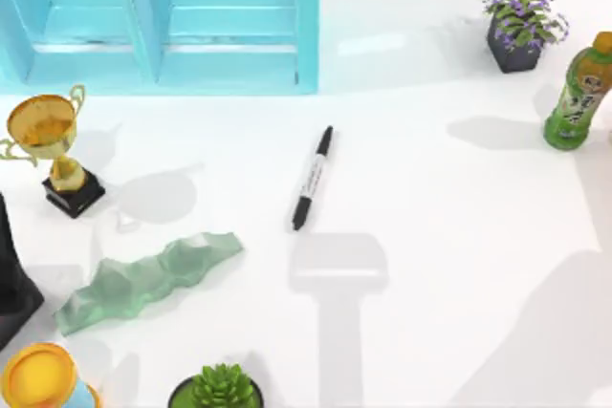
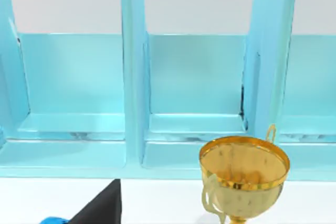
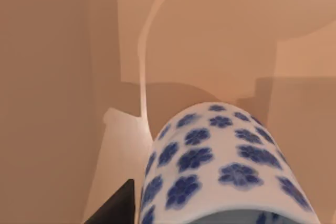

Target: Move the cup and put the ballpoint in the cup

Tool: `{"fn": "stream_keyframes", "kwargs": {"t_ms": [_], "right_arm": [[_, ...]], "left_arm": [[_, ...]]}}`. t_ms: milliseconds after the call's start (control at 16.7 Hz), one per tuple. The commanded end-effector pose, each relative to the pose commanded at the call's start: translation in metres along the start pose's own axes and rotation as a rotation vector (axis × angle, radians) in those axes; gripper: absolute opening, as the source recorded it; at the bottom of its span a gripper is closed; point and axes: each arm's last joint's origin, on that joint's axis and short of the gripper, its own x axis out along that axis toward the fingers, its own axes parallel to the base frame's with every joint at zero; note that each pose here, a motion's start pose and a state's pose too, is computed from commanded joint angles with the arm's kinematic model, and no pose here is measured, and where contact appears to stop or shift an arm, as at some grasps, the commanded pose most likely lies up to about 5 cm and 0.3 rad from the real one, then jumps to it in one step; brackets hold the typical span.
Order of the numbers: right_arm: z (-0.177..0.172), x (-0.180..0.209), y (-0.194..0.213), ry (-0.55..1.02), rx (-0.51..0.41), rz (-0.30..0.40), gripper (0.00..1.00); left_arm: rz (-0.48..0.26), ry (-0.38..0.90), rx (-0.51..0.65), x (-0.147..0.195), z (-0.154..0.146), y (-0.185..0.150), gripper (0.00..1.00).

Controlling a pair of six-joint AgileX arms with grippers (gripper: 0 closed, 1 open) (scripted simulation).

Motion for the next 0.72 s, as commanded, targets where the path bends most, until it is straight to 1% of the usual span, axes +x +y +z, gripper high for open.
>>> {"fn": "stream_keyframes", "kwargs": {"t_ms": [600,660,720], "right_arm": [[0.0000,0.0000,0.0000,0.000,0.000,0.000,0.02],[0.0000,0.0000,0.0000,0.000,0.000,0.000,0.00],[0.0000,0.0000,0.0000,0.000,0.000,0.000,0.00]], "left_arm": [[0.000,0.000,0.000,0.0000,0.0000,0.0000,1.00],[0.000,0.000,0.000,0.0000,0.0000,0.0000,1.00],[0.000,0.000,0.000,0.0000,0.0000,0.0000,1.00]]}}
